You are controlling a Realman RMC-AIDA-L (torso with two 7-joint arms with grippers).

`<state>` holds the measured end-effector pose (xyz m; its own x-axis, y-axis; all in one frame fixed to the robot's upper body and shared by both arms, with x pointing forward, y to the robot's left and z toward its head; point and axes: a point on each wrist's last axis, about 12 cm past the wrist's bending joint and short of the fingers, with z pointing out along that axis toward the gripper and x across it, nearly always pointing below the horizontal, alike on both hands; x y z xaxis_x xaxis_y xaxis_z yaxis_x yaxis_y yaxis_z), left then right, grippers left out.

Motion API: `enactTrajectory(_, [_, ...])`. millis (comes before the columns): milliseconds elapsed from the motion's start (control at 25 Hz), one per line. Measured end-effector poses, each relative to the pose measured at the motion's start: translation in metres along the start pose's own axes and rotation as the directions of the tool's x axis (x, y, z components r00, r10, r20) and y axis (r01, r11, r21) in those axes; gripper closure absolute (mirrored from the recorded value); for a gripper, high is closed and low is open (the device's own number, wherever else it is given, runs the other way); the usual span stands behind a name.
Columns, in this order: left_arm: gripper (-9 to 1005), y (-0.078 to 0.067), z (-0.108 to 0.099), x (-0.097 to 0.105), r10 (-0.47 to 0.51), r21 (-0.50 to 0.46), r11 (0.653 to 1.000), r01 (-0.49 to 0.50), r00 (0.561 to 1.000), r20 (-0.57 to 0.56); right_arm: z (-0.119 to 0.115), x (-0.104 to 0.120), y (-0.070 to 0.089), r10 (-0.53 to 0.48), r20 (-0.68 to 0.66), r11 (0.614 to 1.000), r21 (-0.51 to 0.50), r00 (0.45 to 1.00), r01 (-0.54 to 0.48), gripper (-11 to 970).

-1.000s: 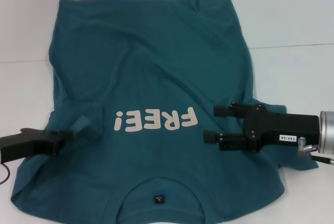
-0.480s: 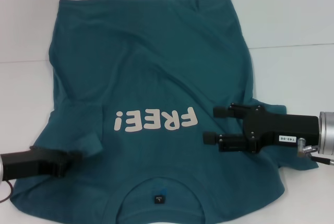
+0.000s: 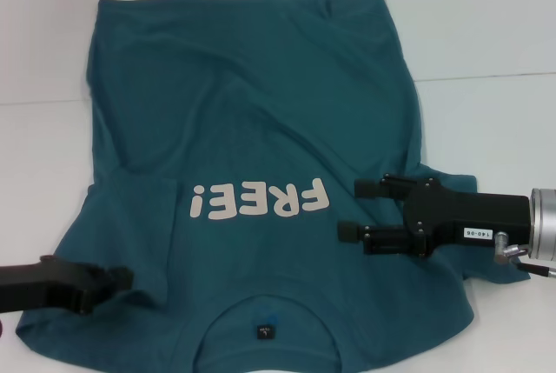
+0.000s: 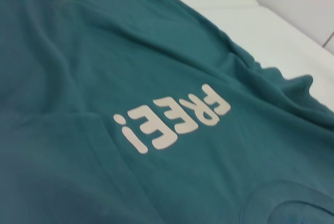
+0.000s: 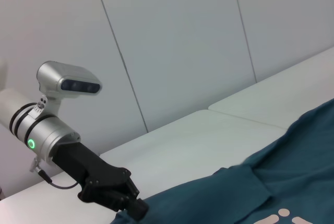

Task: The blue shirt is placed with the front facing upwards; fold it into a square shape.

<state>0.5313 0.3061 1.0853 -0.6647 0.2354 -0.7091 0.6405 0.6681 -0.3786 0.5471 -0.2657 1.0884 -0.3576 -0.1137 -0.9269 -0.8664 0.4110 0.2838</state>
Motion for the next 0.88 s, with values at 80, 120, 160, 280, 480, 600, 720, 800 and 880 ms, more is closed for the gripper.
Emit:
enactTrajectory(80, [994, 0.002, -0.003, 0.000, -0.009, -0.007, 1.000, 0.009, 1.000, 0.014, 0.000, 0.000, 0.000, 0.000, 0.000, 1.000, 0.001, 1.000, 0.000, 115])
enactTrajectory(120, [991, 0.003, -0.004, 0.000, -0.013, -0.012, 1.000, 0.013, 1.000, 0.020, 0.000, 0.000, 0.000, 0.000, 0.001, 1.000, 0.001, 1.000, 0.000, 116])
enactTrajectory(160, [989, 0.003, -0.005, -0.001, -0.015, -0.015, 1.000, 0.015, 1.000, 0.023, 0.000, 0.000, 0.000, 0.000, 0.000, 1.000, 0.001, 1.000, 0.000, 116])
enactTrajectory(280, [981, 0.004, -0.005, -0.001, -0.021, -0.019, 1.000, 0.021, 0.999, 0.025, 0.000, -0.001, 0.000, -0.002, 0.000, 1.000, 0.001, 1.000, 0.002, 117])
enactTrajectory(480, [671, 0.008, -0.008, -0.002, -0.059, -0.048, 0.997, 0.062, 0.996, 0.063, 0.000, -0.002, -0.001, -0.004, 0.004, 1.000, 0.007, 1.000, 0.004, 119])
enactTrajectory(600, [557, 0.009, -0.011, -0.007, -0.083, -0.043, 0.995, 0.091, 0.985, 0.150, -0.001, -0.002, -0.004, 0.007, 0.001, 1.000, 0.030, 1.000, -0.007, 121])
enactTrajectory(720, [431, 0.006, -0.012, -0.013, -0.098, -0.012, 0.995, 0.104, 0.965, 0.242, -0.007, -0.001, -0.010, 0.041, -0.007, 0.997, 0.073, 0.999, -0.040, 122])
enactTrajectory(800, [347, 0.004, -0.011, -0.017, -0.109, 0.015, 0.994, 0.109, 0.948, 0.300, -0.014, 0.000, -0.014, 0.068, -0.011, 0.992, 0.105, 0.998, -0.066, 123])
enactTrajectory(880, [302, 0.002, -0.009, -0.018, -0.117, 0.033, 0.993, 0.112, 0.935, 0.335, -0.025, -0.002, -0.019, 0.104, -0.012, 0.984, 0.144, 0.994, -0.101, 123])
